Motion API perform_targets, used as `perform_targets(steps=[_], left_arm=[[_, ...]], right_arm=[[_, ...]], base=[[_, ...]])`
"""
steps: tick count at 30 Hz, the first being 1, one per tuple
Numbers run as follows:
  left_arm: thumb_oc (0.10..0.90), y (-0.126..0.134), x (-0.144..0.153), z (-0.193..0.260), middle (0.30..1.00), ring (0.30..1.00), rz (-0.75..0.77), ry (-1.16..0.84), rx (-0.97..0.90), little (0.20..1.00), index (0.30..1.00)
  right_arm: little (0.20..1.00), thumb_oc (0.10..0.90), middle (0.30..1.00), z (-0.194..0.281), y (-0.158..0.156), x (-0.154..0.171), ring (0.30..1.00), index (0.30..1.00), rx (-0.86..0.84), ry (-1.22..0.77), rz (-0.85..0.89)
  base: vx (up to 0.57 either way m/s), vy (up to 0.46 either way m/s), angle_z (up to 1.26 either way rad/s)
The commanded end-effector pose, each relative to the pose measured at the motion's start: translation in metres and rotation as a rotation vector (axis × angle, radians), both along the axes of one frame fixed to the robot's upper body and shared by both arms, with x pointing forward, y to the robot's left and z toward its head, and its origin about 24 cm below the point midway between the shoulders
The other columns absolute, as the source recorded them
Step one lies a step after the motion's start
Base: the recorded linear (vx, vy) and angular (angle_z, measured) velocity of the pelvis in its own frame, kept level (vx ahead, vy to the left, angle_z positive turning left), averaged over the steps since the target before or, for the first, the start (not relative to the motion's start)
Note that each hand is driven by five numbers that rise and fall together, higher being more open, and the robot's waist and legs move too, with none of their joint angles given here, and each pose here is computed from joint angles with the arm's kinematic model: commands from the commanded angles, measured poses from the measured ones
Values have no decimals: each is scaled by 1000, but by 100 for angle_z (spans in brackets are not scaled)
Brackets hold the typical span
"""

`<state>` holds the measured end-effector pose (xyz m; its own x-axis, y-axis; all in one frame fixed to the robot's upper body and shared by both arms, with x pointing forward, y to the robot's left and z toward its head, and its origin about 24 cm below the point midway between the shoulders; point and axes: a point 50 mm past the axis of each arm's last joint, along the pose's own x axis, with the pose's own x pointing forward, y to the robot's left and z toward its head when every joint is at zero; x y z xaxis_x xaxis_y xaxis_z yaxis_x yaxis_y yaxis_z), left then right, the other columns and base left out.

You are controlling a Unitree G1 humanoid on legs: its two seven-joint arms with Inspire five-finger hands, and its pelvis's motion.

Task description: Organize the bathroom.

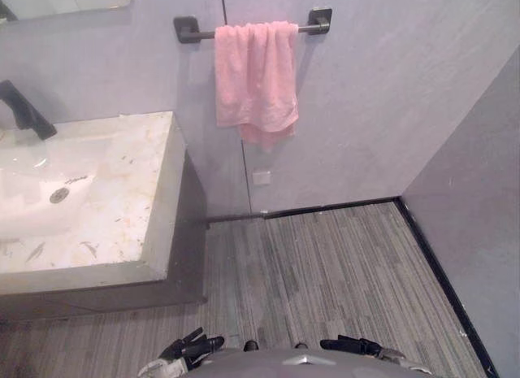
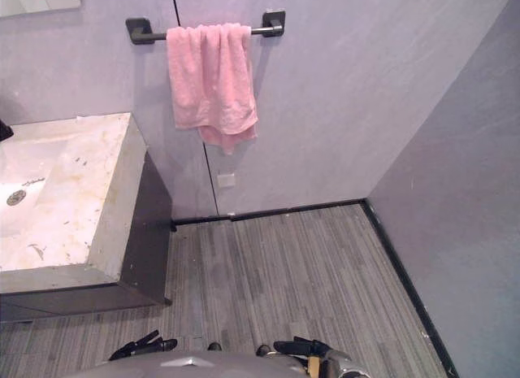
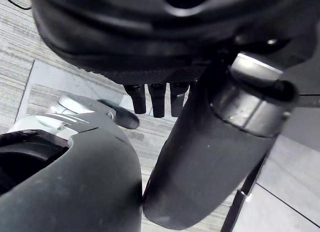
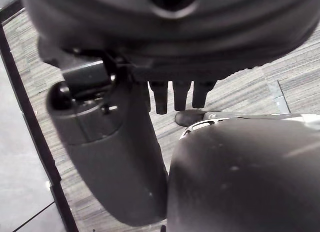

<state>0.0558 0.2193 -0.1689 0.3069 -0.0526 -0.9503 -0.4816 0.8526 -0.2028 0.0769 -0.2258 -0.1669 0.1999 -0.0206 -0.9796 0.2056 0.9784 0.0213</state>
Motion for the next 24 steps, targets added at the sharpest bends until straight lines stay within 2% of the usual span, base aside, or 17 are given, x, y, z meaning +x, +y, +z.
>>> perform_targets(steps=[1, 24], left_arm=[[800, -8, -12, -4, 900, 900, -77, 84, -15, 900, 900], [800, -10, -11, -4, 900, 900, -53, 89, -28, 900, 900]], right_arm=[[900, 800, 900, -2, -2, -17, 900, 900, -4, 89, 57], [900, 800, 900, -2, -2, -15, 900, 900, -1, 92, 50]], base=[[0, 0, 0], [0, 0, 0]])
